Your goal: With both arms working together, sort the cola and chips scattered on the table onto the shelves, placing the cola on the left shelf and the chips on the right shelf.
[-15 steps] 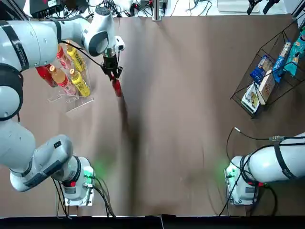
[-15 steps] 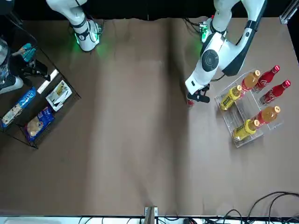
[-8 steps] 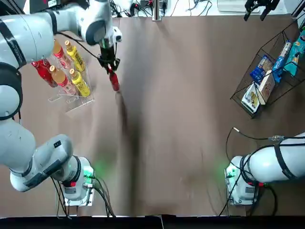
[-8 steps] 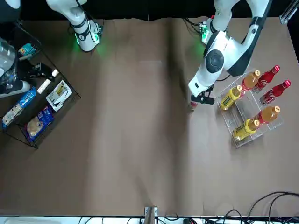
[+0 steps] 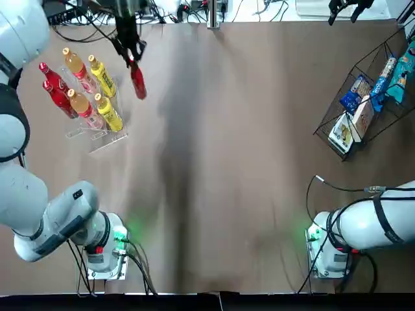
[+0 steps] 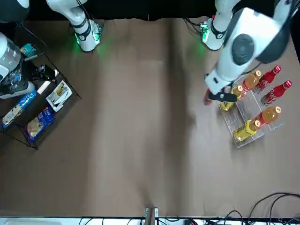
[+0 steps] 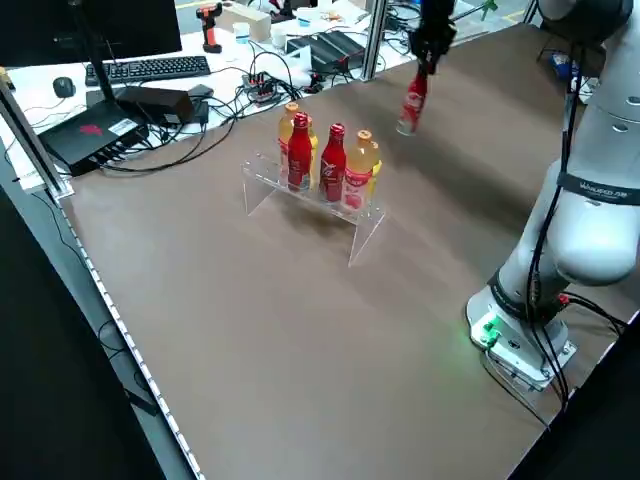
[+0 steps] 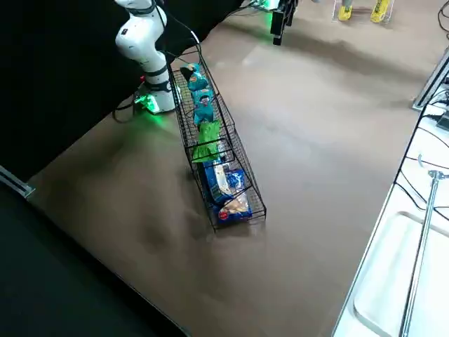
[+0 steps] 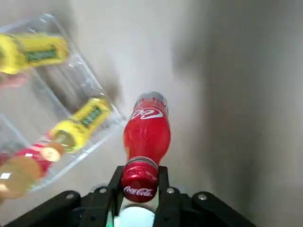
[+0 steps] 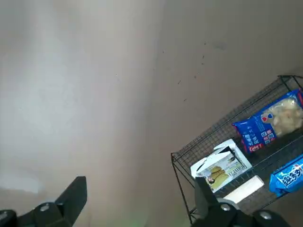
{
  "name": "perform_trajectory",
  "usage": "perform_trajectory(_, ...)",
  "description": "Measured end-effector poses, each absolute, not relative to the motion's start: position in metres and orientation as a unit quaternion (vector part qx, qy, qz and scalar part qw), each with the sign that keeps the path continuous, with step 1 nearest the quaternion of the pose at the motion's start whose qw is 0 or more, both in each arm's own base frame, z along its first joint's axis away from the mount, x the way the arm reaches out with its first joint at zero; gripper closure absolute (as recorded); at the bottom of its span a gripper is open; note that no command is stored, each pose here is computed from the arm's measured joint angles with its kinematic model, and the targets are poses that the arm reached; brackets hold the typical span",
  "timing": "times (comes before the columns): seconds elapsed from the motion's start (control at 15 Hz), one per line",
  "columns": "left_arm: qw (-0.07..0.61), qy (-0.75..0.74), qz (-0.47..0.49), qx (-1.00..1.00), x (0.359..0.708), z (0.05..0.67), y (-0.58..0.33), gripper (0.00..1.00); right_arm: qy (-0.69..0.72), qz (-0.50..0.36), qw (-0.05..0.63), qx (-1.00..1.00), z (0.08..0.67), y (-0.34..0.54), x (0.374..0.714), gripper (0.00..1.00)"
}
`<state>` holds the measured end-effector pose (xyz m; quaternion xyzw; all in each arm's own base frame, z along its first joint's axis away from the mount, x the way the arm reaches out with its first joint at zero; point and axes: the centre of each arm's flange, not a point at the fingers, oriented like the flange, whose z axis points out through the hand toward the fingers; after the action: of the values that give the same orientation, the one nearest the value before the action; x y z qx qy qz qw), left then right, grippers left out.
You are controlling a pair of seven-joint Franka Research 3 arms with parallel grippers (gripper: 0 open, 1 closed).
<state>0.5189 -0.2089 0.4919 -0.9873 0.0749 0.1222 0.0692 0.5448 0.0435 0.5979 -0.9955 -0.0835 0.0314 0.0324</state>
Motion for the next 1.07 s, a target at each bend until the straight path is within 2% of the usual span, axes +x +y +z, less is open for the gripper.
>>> perform_trajectory(0.27, 0.110, 0.094, 0.113, -0.983, 0.540, 0.527, -0.154, 0.69, -0.094, 0.026, 0.035, -0.995, 0.594, 0.036, 0.534, 0.00)
perform_trajectory(0.53, 0.115, 0.181, 0.154, -0.964, 0.548, 0.556, -0.100, 0.69, -0.093, 0.023, 0.037, -0.995, 0.595, 0.030, 0.523, 0.00)
perform_trajectory(1.07, 0.151, 0.341, 0.187, -0.909, 0.558, 0.575, -0.041, 0.69, -0.083, 0.034, 0.039, -0.995, 0.611, 0.014, 0.514, 0.00)
